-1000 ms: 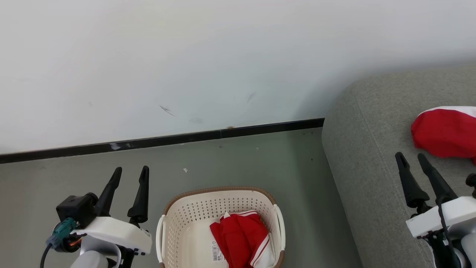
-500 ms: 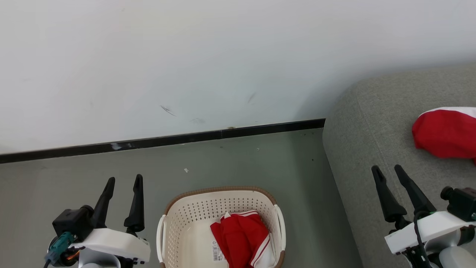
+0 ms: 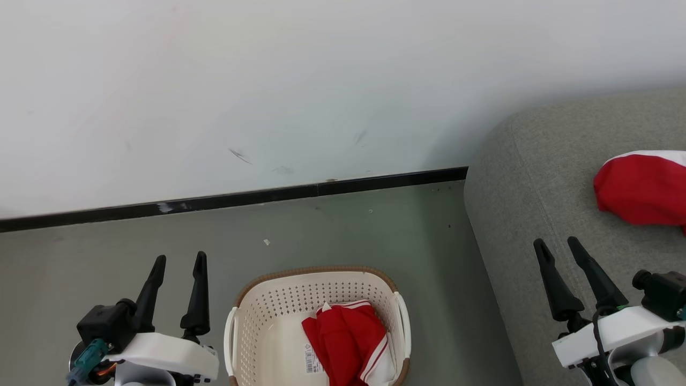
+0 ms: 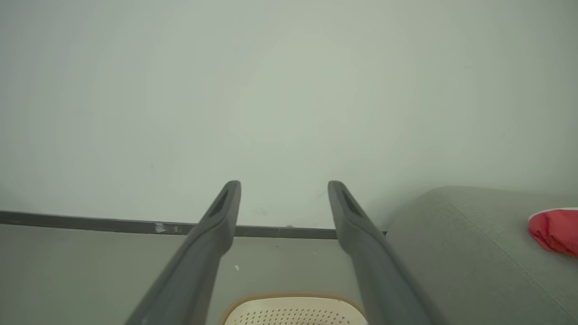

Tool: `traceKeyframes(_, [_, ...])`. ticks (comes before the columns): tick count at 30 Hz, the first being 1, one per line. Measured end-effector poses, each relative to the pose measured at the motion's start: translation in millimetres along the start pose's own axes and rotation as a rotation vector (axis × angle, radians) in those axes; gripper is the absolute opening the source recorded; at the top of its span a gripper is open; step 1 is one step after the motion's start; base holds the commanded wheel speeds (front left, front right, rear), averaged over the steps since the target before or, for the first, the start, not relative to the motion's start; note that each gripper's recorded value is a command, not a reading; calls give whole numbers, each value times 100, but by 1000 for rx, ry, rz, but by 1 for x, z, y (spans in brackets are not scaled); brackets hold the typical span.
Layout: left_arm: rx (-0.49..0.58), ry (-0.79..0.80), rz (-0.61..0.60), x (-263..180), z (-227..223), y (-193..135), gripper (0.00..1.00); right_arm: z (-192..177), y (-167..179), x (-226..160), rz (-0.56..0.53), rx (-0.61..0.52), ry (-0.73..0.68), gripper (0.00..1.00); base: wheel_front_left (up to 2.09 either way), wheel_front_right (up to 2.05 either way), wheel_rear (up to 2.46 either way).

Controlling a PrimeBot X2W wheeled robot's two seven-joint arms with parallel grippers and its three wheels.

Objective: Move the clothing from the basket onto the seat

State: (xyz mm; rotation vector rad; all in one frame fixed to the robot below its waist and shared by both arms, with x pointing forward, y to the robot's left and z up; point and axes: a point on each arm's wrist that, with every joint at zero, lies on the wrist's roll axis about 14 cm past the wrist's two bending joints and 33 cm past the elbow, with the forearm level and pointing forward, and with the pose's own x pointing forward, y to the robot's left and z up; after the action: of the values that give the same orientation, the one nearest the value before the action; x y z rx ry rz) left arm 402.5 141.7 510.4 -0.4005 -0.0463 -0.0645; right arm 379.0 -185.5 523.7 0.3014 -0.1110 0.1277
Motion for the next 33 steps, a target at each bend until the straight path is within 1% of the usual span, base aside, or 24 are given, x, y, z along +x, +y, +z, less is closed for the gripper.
traceKeyframes(16, [9, -19, -19, 0, 4, -2, 100, 4, 1, -1, -3, -10, -15, 100, 0, 0, 0])
traceKeyframes(33, [6, -1, -19, -3, -4, 0, 100, 0, 1, -5, -5, -20, -2, 100, 0, 0, 0])
